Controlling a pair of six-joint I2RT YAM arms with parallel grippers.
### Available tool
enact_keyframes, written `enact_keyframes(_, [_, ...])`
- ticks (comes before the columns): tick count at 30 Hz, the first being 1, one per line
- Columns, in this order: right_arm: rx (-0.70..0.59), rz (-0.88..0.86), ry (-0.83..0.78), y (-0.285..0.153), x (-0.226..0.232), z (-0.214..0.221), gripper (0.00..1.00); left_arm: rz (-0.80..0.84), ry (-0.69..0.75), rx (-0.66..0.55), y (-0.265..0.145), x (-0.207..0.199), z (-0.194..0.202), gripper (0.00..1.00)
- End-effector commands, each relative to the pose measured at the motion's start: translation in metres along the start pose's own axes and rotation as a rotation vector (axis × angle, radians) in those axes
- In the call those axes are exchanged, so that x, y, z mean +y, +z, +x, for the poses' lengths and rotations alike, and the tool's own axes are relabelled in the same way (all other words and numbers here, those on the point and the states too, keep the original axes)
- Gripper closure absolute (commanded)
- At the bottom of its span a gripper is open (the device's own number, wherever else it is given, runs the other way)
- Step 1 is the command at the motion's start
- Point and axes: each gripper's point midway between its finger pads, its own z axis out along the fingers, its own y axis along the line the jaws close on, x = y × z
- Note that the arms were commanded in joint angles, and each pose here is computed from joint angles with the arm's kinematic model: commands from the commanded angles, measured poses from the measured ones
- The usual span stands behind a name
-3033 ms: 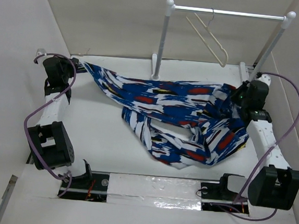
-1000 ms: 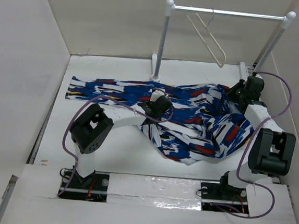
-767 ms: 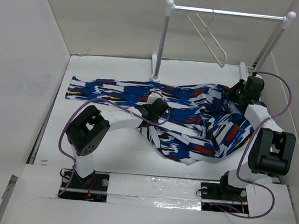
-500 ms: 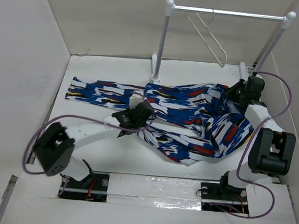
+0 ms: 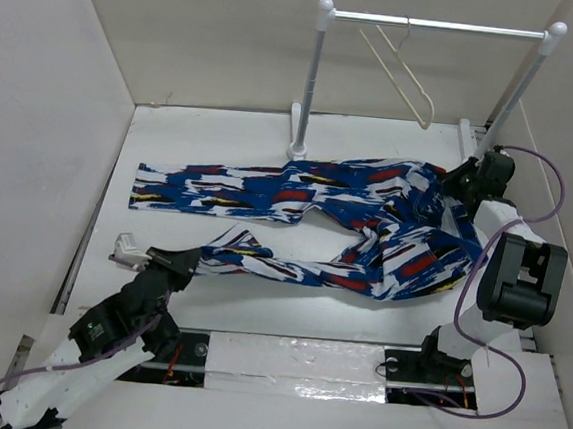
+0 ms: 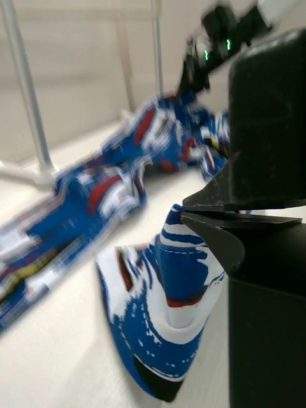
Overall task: Place the trousers on the hanger
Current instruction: Flatten out the trousers at the center of the board.
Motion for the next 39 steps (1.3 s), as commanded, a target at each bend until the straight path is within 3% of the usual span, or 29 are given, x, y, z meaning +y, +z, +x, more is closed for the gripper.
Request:
enact_keyframes(1, [-0.088,-0.039,0.003,0.003,0.01,-0.028,0.99,-0.016,-0.1,0.022,0.005,0.02,0.014,1.0])
enact_keyframes(6, [-0.098,-0.003,0.018,0.005,-0.003,-0.043,0.99,-0.155,0.222,0.116,0.019,0.02,0.038,0.99])
enact_keyframes(9, [-0.102,0.005,0.02,0.005,-0.006,-0.046,0.99,-0.195,0.42,0.189,0.031,0.015,0.055,0.87])
enact_keyframes(12, [-0.12,0.005,0.005,0.0,-0.004,-0.052,0.92,-0.171,0.494,0.162,0.036,-0.007,0.047,0.6])
enact_keyframes(13, [-0.117,-0.004,-0.002,-0.001,0.001,-0.05,0.89,-0.159,0.531,0.141,0.036,-0.014,0.04,0.45])
enact_keyframes(14, [-0.118,-0.012,-0.008,-0.004,0.003,-0.051,0.86,-0.147,0.543,0.112,0.036,-0.023,0.031,0.39])
enact_keyframes(17, [-0.095,-0.033,-0.036,-0.008,0.014,-0.039,0.71,-0.029,0.621,0.066,0.038,-0.068,0.02,0.38])
enact_keyframes(19, [-0.111,-0.047,-0.054,-0.015,0.02,-0.038,0.59,-0.02,0.685,0.118,0.051,-0.088,0.036,0.4])
enact_keyframes(20, [-0.118,-0.057,-0.061,-0.017,0.024,-0.036,0.58,-0.082,0.801,0.182,0.068,-0.077,0.057,0.41])
enact_keyframes(21, [-0.113,-0.054,-0.062,-0.019,0.022,-0.032,0.57,-0.077,0.83,0.213,0.072,-0.091,0.066,0.42])
enact_keyframes(23, [-0.111,-0.065,-0.07,-0.025,0.024,-0.031,0.56,-0.111,0.979,0.318,0.087,-0.078,0.108,0.51])
enact_keyframes(26, [-0.126,-0.066,-0.087,-0.039,0.024,-0.029,0.55,-0.196,1.069,0.345,0.104,-0.059,0.133,0.68])
enact_keyframes(27, [-0.128,-0.072,-0.093,-0.043,0.027,-0.025,0.58,-0.193,1.072,0.373,0.107,-0.055,0.142,0.72])
enact_keyframes(29, [-0.139,-0.082,-0.103,-0.055,0.027,-0.017,0.76,-0.19,1.093,0.43,0.111,-0.043,0.159,0.75])
enact_keyframes(31, [-0.117,-0.108,-0.121,-0.061,0.031,0.001,1.0,-0.182,1.094,0.47,0.112,-0.035,0.171,0.66])
enact_keyframes(35, [-0.104,-0.215,-0.192,-0.079,0.062,0.033,1.0,-0.226,1.125,0.542,0.119,-0.007,0.188,0.52])
enact_keyframes(39, [-0.067,-0.308,-0.256,-0.095,0.088,0.063,0.96,-0.253,1.135,0.554,0.129,0.01,0.194,0.5])
